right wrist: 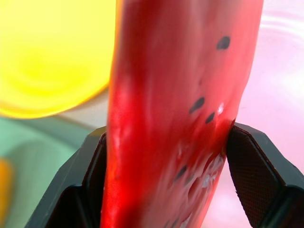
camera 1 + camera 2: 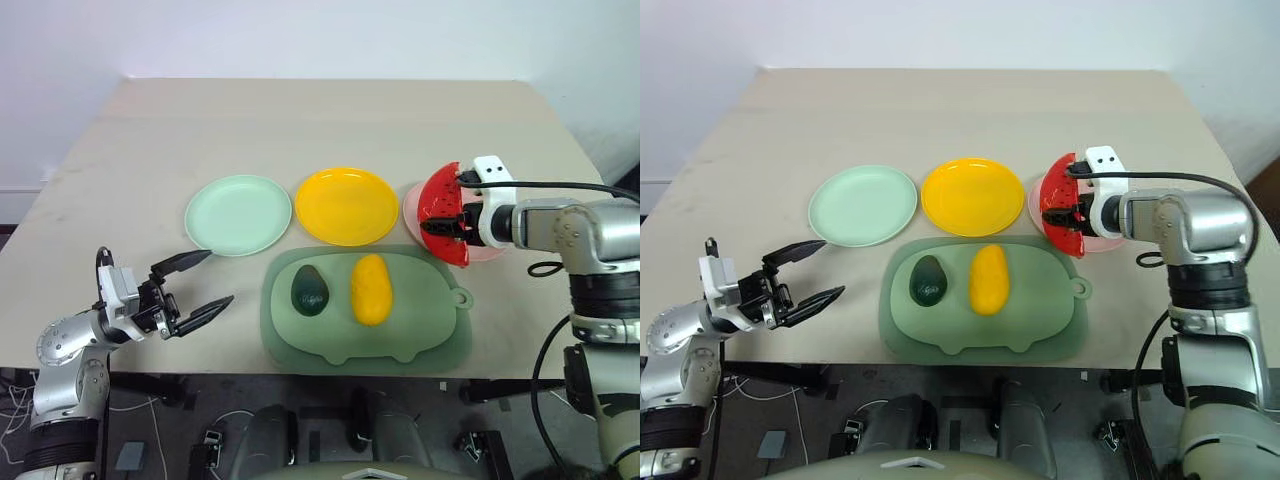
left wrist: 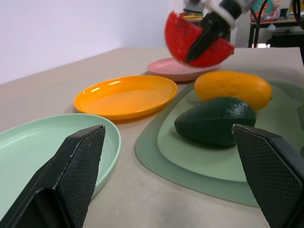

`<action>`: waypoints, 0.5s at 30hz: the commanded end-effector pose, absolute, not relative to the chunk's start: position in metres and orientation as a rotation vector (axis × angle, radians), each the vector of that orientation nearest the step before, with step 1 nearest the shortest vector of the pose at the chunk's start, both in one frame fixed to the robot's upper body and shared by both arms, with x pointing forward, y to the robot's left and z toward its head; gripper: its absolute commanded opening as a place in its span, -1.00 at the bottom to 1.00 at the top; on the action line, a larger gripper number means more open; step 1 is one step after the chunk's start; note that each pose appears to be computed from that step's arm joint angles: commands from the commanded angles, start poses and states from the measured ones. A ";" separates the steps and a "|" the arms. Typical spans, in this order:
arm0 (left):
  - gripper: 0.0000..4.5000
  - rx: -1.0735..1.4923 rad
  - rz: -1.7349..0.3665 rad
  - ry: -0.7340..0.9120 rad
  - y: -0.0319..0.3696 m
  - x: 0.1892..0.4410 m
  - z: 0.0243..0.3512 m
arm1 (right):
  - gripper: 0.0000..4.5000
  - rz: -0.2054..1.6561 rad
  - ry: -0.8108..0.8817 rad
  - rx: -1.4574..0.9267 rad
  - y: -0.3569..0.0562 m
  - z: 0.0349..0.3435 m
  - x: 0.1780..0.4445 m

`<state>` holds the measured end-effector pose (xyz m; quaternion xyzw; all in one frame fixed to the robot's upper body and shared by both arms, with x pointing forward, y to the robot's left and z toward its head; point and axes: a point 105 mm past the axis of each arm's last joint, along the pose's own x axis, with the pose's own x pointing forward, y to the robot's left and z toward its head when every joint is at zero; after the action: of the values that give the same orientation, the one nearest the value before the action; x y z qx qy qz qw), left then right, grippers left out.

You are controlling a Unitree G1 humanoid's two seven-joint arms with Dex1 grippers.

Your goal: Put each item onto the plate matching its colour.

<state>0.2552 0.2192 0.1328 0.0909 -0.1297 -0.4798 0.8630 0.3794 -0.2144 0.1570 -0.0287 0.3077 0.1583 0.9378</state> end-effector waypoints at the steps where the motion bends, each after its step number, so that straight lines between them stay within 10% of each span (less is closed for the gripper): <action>1: 1.00 0.214 -0.999 -0.291 0.220 0.254 0.135 | 0.40 0.273 0.560 -0.099 -0.222 0.171 0.394; 8: 1.00 0.209 -0.988 -0.292 0.220 0.252 0.133 | 0.40 0.230 0.570 -0.140 -0.235 0.168 0.403; 12: 1.00 0.206 -0.983 -0.294 0.220 0.252 0.133 | 0.95 0.241 0.576 -0.161 -0.239 0.171 0.402; 15: 1.00 0.206 -0.981 -0.295 0.220 0.252 0.132 | 0.99 0.272 0.529 -0.175 -0.241 0.188 0.401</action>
<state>0.2529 0.2190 0.1275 0.0862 -0.1288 -0.4724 0.8677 0.3979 -0.2382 0.1571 -0.0705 0.3049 0.1289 0.9410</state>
